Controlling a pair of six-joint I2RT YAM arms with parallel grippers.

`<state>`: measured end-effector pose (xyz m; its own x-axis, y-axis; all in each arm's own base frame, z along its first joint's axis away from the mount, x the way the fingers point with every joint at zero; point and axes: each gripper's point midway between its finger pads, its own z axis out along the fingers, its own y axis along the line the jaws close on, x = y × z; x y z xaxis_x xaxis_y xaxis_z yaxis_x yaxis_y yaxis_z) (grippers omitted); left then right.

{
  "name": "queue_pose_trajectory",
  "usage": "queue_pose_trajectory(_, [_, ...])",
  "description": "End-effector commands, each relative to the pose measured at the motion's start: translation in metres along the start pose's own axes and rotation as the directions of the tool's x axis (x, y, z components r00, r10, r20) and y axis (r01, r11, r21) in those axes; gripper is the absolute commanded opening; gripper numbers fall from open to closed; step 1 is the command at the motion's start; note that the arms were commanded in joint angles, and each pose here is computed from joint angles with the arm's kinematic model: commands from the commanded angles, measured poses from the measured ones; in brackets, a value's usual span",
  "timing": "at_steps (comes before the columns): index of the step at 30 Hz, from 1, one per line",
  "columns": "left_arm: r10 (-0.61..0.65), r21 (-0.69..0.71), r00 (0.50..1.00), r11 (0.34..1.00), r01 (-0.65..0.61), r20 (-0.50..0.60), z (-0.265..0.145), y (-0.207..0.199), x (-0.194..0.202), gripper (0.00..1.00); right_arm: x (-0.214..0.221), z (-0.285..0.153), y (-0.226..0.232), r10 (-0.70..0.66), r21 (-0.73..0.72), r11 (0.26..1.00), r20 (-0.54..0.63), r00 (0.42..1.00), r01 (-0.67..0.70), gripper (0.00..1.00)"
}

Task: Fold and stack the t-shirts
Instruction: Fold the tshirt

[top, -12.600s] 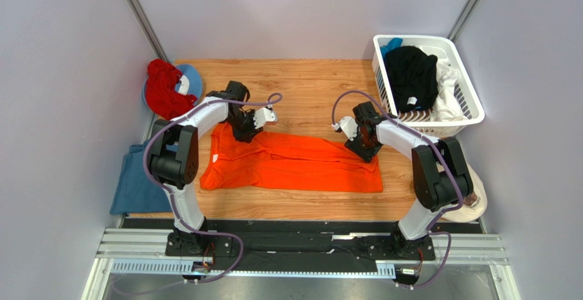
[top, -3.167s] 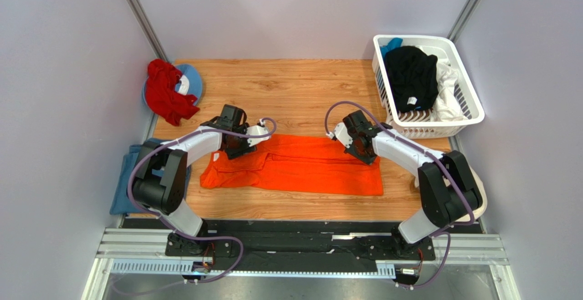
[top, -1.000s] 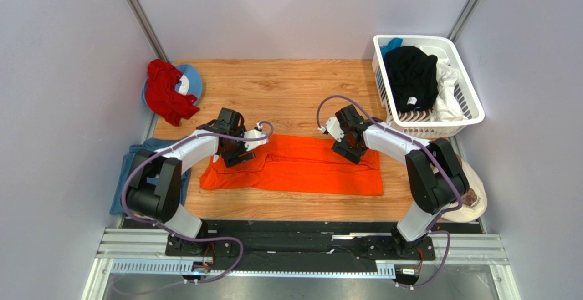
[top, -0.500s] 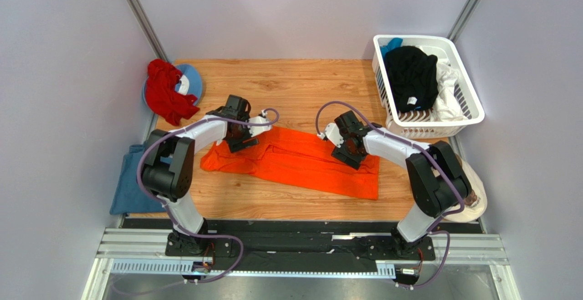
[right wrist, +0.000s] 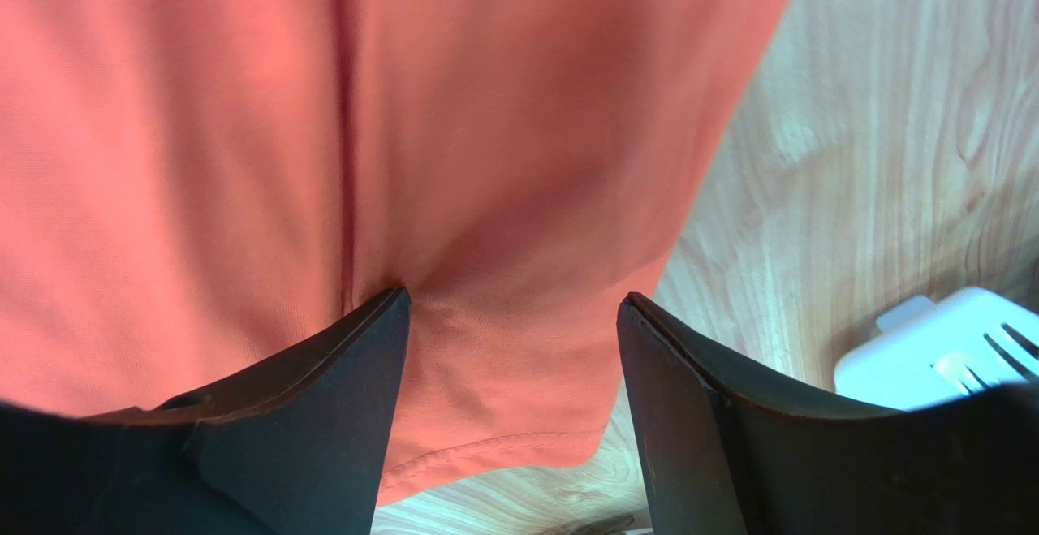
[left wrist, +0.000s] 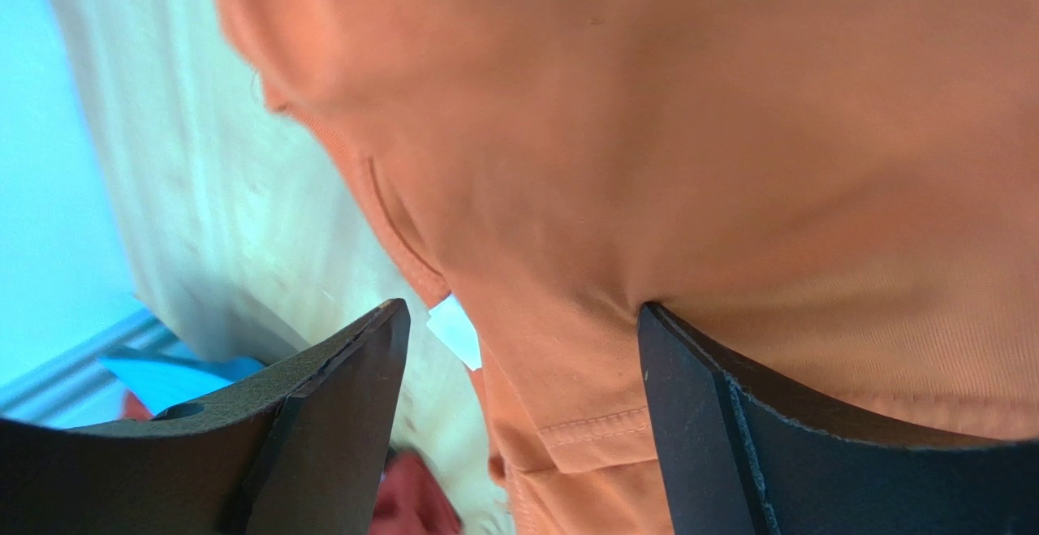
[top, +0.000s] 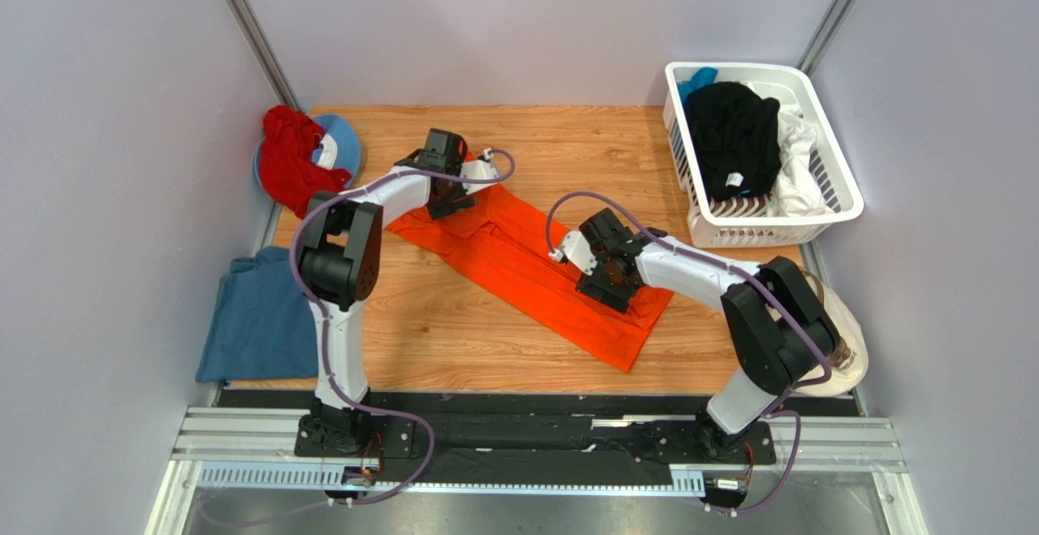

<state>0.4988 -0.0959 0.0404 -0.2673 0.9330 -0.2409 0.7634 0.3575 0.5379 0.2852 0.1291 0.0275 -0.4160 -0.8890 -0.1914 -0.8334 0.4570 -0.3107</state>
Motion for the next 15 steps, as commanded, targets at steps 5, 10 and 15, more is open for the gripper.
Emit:
queue_pose_trajectory(5, [0.019, -0.096, 0.998, 0.995, -0.013, 0.062, 0.033, 0.042, -0.031, 0.79, -0.017, -0.023, 0.035, -0.048, -0.050, 0.997, 0.035, 0.998, 0.050, 0.69])
queue_pose_trajectory(10, [0.036, -0.150, 0.993, 0.989, -0.019, 0.111, 0.050, 0.056, -0.052, 0.79, -0.030, -0.030, 0.062, -0.122, -0.089, 0.988, 0.062, 0.991, 0.128, 0.68])
queue_pose_trajectory(15, [0.106, -0.209, 0.982, 0.975, -0.071, 0.159, 0.061, 0.061, -0.084, 0.79, -0.046, -0.034, 0.091, -0.197, -0.142, 0.967, 0.103, 0.975, 0.211, 0.69])
